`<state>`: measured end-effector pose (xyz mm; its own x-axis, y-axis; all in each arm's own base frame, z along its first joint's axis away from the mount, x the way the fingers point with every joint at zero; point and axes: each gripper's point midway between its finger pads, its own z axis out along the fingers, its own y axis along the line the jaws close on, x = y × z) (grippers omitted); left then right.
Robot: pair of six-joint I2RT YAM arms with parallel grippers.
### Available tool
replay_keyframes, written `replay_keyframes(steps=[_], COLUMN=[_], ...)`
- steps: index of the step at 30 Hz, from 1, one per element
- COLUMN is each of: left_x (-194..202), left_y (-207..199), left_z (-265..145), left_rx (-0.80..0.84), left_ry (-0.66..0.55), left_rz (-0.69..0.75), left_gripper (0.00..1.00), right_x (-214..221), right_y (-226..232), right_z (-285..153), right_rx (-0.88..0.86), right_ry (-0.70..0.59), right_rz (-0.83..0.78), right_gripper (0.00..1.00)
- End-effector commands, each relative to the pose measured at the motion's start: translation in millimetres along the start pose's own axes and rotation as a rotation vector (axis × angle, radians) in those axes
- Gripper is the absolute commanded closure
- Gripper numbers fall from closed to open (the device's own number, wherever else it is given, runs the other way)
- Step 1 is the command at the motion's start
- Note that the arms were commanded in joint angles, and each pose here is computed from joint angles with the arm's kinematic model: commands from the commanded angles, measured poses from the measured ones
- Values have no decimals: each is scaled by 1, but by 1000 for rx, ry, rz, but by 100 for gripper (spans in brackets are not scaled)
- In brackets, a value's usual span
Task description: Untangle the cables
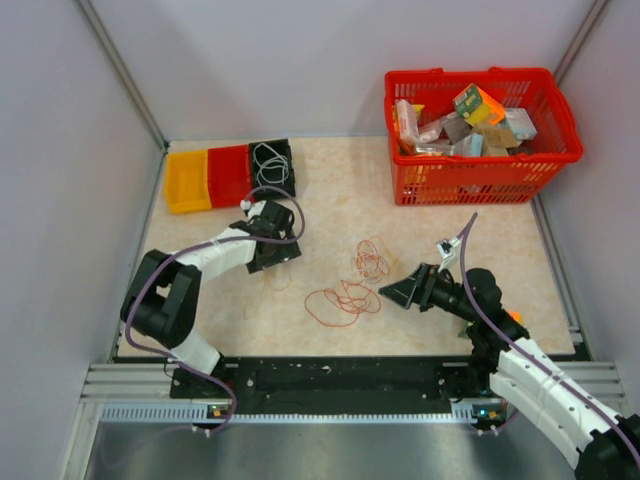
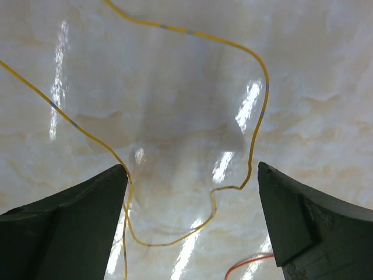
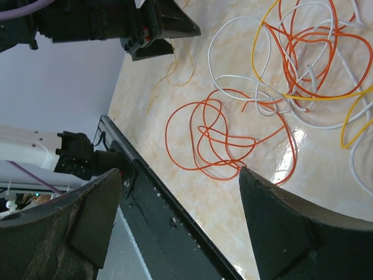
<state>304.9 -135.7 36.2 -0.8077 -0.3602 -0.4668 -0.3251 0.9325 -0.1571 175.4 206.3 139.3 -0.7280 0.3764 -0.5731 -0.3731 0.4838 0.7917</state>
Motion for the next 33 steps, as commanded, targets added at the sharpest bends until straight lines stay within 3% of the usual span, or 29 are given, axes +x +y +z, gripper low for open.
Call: replay_keyframes(steps=[1,9,13,19,21,22,29,33], left_x=[-21,-18,-26,-38,-45,-49,-106,-159], left_y=[4,12,5,1,0,0,-4,2], left_z=[11,18,19,19,10,5,-36,-69], left_rx=[-101,-148,-123,-115,-97,-92,101,122], left_ry=[-63,-62,-91,-138,-167,-185,-280,-409], left_rz=[43,71,70,61,55,56,-16,-72], left_gripper=[2,3,16,62,94,100,100,100], right_x=[-11,-11,-10,-10,-12,-12,-13,-12], right_y=[13,10,8,10,12,12,10,10], right_z=[0,1,2,3,2,2,1,2], right_rx=[-43,-38,-31,-35,-39,-37,-25,-30], right_ry=[-33,-35,-26,-19,-25,-26,-27,-26], right_rz=[-32,-32,-30,-21,-25,-27,-49,-48], right_gripper=[19,19,19,19,19,19,19,19])
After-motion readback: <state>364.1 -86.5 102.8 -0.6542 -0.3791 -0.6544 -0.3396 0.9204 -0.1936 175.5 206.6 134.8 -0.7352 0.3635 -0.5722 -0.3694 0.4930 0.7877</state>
